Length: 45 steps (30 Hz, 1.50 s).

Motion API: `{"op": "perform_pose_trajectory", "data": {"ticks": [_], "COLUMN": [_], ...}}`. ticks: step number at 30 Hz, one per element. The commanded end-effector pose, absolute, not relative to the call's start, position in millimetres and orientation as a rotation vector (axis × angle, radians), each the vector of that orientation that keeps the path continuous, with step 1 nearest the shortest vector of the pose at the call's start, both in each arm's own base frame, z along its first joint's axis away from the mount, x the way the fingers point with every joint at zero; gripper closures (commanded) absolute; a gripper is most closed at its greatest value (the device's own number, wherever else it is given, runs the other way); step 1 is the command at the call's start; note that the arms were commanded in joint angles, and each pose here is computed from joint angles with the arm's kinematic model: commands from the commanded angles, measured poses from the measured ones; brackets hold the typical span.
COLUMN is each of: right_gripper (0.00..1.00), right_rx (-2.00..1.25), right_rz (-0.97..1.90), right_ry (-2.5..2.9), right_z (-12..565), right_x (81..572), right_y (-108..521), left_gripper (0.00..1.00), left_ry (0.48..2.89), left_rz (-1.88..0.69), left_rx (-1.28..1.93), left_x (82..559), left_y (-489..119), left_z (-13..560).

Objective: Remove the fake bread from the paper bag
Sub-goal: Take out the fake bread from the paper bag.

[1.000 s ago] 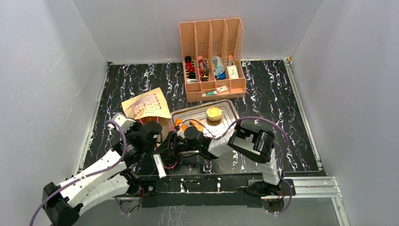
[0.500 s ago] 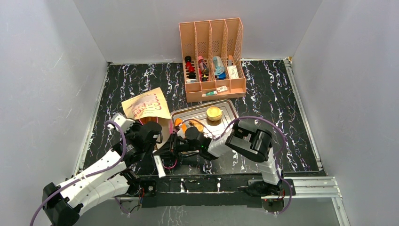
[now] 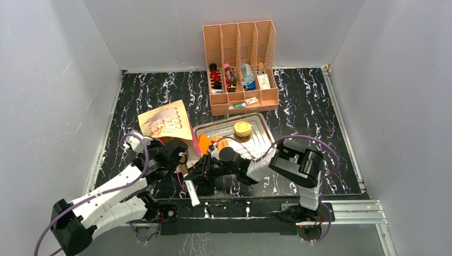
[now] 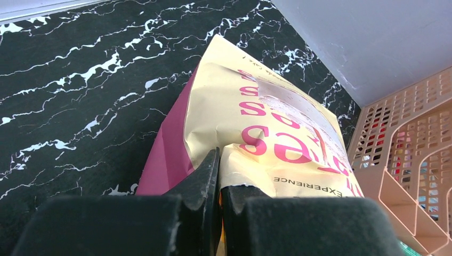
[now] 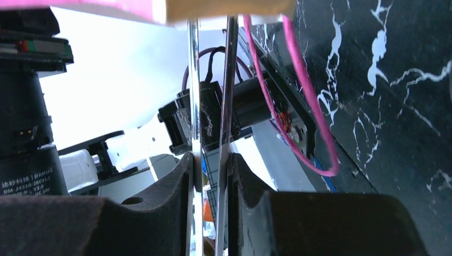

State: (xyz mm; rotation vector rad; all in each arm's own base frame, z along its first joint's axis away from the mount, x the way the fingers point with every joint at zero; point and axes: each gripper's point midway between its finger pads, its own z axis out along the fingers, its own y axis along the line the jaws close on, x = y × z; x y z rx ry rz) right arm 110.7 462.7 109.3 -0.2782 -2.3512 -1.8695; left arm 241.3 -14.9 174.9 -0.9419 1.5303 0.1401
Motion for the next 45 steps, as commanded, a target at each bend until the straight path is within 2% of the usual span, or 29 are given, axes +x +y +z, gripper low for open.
{"op": "perform_pose_trajectory", "data": {"ticks": [1, 13, 35, 45], "right_gripper": [1.00, 1.00, 1.00, 1.00], "right_rx": [-0.180, 0.007, 0.296, 0.432], "right_rz": [-2.051, -2.101, -2.009, -1.953], "right_ry": [-2.307, -2.342, -2.473, -2.569], "right_z": [155, 193, 202, 218], "right_x": [111, 88, 51, 30], "right_y": [455, 424, 368, 320], "left_gripper": [0.98, 0.95, 0.93, 0.93], "left_ry": [1.521, 1.528, 1.488, 1.476], "left_rz": [0.195, 0.211, 0.283, 0.313], "left_rx": [-0.946, -0.957, -0.987, -0.996], "left_x": [236, 240, 242, 246], "left_y": [-7, -11, -8, -5], "left_z": [177, 173, 185, 195]}}
